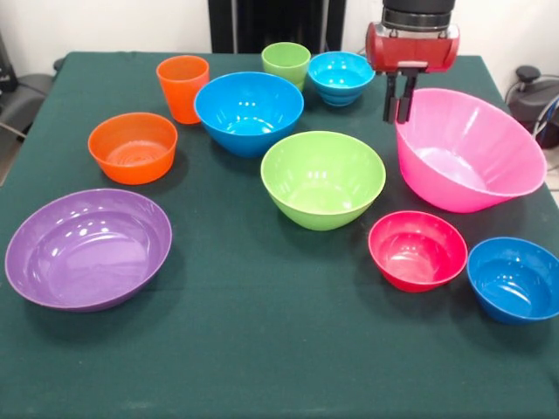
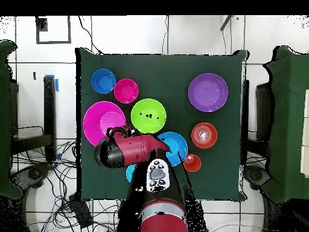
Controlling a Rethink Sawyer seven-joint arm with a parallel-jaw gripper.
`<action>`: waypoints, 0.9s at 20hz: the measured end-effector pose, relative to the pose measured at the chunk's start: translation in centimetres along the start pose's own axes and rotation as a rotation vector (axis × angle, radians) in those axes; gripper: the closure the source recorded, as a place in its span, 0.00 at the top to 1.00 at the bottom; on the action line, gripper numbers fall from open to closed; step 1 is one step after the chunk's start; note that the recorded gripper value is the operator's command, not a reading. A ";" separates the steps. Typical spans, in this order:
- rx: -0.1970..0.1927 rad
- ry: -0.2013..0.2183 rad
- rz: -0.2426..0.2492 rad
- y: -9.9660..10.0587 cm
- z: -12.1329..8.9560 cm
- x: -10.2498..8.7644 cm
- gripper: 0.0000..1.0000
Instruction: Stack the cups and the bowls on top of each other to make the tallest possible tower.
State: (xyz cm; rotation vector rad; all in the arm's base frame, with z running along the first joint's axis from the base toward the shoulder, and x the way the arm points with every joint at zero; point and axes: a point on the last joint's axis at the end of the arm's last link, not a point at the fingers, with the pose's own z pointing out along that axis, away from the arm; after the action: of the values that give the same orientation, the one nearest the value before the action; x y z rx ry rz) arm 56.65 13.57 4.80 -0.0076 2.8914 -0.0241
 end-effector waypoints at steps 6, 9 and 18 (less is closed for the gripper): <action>-0.011 -0.016 -0.001 0.4 -1.3 -0.6 0.00; -0.019 -0.008 0.005 0.4 -2.3 -0.7 0.00; -0.012 0.096 0.056 -0.8 -6.2 -0.5 0.00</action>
State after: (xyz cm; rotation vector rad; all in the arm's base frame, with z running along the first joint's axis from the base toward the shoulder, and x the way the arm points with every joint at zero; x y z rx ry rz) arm 55.57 12.89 10.99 0.0738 2.9865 0.0027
